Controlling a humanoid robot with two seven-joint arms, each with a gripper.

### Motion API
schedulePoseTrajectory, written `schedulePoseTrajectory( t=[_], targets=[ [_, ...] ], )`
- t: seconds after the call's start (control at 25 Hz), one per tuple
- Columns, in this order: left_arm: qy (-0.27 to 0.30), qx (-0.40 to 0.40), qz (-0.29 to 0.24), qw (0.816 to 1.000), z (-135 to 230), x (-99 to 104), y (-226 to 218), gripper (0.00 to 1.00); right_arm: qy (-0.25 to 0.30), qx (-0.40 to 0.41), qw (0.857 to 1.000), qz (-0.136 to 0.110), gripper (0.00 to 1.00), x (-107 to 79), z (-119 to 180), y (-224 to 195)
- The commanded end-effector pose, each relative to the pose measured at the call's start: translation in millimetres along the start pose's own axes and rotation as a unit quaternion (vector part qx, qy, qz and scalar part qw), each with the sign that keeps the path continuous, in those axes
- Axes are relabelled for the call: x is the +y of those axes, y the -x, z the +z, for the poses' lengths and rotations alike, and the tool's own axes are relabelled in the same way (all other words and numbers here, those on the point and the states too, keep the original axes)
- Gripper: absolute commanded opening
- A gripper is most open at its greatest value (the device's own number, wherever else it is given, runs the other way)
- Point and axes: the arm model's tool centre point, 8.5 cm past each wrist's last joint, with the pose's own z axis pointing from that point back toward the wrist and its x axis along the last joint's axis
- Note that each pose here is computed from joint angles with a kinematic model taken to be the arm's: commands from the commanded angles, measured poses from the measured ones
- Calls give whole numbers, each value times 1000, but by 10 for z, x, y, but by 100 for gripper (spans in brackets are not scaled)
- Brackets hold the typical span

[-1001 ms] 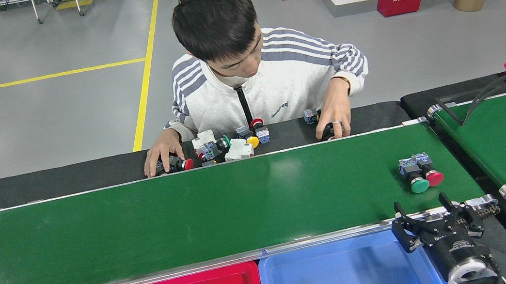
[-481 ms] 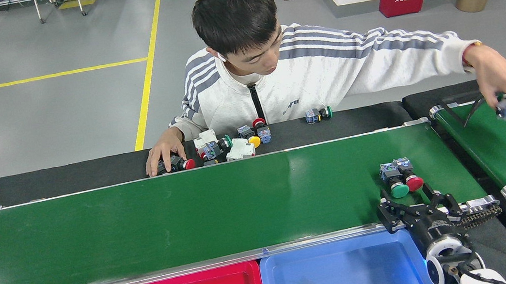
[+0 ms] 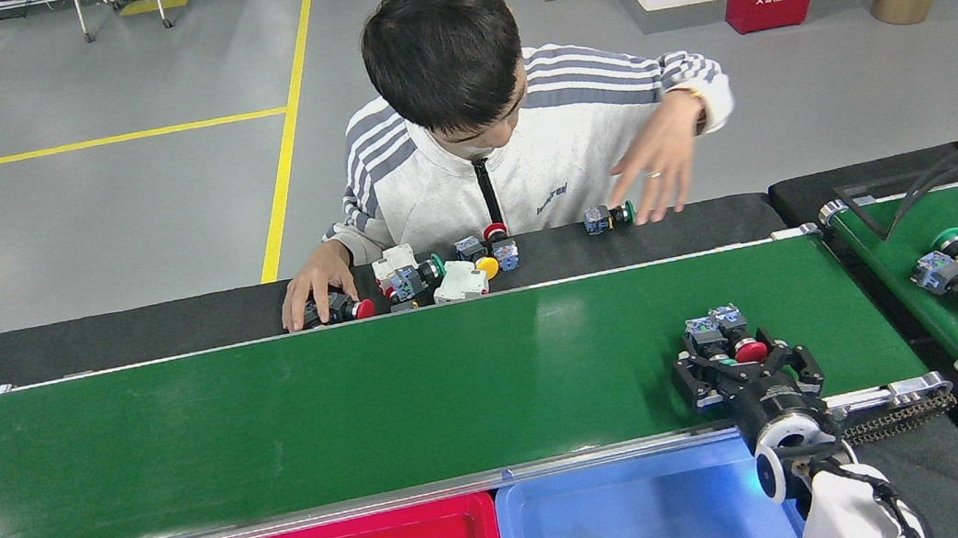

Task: Pick switch part from conveyor to tray
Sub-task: 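Reach the right gripper to a switch on the belt and grasp it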

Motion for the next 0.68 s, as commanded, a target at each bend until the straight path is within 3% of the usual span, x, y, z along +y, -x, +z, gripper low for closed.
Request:
schedulePoseTrajectory(
  t=[0.0,0.04,0.12,0.32,0.4,0.52,0.64],
  targets=[
    [-10,-3,-7,1000,-23,66,23,100,11,-9,1000,-2,25,-95,-43,-54],
    [-11,-3,-7,1000,-28,70,22,100,10,-11,1000,-3,14,-84,-39,-71],
    [-10,-3,-7,1000,-23,66,23,100,13,-15,1000,-6,6,-96,-39,-87],
    [-6,-3,-5,1000,9,35,9,100,63,-99,993,-5,2,-308,18,-361],
    [-5,-3,-6,1000,14,30,9,100,85,-192,978,10,2,-404,151,-668],
    [-6,-3,-6,1000,12,35,17,100,101,-348,931,39,2,-451,420,-1325],
    [-7,-3,-9,1000,6,48,33,100,89,-501,859,54,3,-303,778,-2055]
  ],
)
